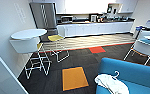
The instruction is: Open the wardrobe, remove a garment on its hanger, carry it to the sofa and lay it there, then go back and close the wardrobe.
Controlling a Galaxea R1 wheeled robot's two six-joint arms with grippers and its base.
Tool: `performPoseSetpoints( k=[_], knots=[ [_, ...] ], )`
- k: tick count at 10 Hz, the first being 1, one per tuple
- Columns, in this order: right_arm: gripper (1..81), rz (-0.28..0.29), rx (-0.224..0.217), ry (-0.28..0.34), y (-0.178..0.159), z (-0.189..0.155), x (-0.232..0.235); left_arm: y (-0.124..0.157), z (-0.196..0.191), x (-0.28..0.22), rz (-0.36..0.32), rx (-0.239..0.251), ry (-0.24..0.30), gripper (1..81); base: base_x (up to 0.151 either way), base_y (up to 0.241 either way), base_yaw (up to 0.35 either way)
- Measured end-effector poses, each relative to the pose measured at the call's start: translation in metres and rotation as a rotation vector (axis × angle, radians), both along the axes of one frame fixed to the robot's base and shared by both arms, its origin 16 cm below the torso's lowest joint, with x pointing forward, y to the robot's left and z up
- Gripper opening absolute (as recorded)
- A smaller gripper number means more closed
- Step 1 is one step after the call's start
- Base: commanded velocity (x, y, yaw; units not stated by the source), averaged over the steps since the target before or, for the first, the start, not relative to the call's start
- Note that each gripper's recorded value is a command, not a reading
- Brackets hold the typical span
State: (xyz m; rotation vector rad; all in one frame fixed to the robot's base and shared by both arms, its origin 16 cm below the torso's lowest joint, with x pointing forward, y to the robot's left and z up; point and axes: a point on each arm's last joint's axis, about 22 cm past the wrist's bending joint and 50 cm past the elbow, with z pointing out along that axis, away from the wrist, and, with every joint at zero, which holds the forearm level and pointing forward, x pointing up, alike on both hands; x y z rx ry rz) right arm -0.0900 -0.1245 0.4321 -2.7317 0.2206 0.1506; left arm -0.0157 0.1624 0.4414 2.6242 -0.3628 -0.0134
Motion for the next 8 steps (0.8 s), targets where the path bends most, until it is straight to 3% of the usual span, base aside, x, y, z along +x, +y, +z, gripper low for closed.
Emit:
performPoseSetpoints(
  k=[2,8],
  knots=[
    [81.1,0.001,-0.007,-0.002,-0.0039,-0.0011,0.0009,-0.0142,0.0032,-0.0081,0.005,-0.025,0.008,81.1,0.0,0.0,0.25],
    [81.1,0.002,-0.007,-0.01,-0.004,-0.0019,0.0062,-0.0113,0.0029,-0.0149,0.004,-0.019,0.016,81.1,0.0,0.0,0.284]
  ],
)
